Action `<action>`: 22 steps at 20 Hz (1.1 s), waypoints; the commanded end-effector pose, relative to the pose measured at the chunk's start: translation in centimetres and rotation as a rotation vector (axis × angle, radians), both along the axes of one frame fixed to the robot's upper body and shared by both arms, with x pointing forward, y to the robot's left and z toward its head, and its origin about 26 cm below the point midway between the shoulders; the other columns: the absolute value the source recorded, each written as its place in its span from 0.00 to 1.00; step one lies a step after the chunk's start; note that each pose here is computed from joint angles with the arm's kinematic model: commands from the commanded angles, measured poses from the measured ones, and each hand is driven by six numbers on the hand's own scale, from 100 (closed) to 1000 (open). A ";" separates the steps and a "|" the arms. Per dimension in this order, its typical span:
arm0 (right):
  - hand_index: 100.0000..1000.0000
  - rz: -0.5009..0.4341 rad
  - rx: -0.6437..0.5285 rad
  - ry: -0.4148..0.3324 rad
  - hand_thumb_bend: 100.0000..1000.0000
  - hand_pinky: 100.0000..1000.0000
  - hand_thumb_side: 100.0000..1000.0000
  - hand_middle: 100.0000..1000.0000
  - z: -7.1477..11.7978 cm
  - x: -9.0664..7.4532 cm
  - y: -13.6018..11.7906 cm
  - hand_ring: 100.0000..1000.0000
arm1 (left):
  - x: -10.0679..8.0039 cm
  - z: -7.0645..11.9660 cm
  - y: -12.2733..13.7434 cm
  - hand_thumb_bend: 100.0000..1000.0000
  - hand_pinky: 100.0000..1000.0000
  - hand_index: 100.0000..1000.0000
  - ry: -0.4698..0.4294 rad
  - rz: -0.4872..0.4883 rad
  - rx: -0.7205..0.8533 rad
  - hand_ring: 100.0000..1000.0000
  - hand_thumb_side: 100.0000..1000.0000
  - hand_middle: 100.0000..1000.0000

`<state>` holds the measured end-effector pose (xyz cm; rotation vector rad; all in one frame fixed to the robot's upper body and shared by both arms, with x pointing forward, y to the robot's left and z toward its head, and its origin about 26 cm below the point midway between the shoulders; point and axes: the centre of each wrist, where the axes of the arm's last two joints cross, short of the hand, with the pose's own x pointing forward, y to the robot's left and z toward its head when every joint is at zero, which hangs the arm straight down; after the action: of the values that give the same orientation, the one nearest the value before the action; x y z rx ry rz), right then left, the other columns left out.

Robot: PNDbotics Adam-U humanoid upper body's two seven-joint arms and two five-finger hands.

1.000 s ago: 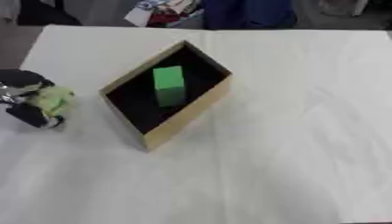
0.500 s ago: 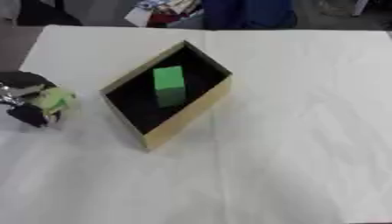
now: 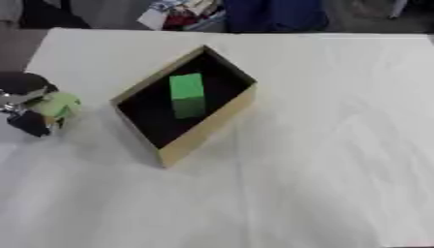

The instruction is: Pick up objects on the table and place them in the box.

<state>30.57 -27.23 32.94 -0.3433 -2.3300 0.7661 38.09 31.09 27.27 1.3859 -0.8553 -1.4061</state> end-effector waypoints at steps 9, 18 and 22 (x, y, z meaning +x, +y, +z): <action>0.90 -0.016 0.000 -0.027 0.37 0.95 0.97 0.58 0.7 -0.6 -0.5 0.96 | -4.2 8.0 -6.8 0.00 0.70 0.69 -0.318 -0.257 0.065 0.69 0.44 0.62; 0.90 -0.014 0.003 -0.021 0.37 0.95 0.98 0.58 0.6 -0.5 -0.4 0.96 | -5.7 9.2 -13.6 0.00 0.70 0.70 -0.348 -0.538 -0.091 0.68 0.48 0.63; 0.90 -0.010 0.006 -0.020 0.37 0.95 0.98 0.58 0.6 -0.5 -0.3 0.96 | -4.9 8.3 -15.5 0.00 0.71 0.70 -0.298 -0.602 -0.139 0.68 0.48 0.63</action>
<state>30.57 -27.45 32.72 -0.3480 -2.3203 0.7505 33.33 15.99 35.01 1.3059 -1.6024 -1.5561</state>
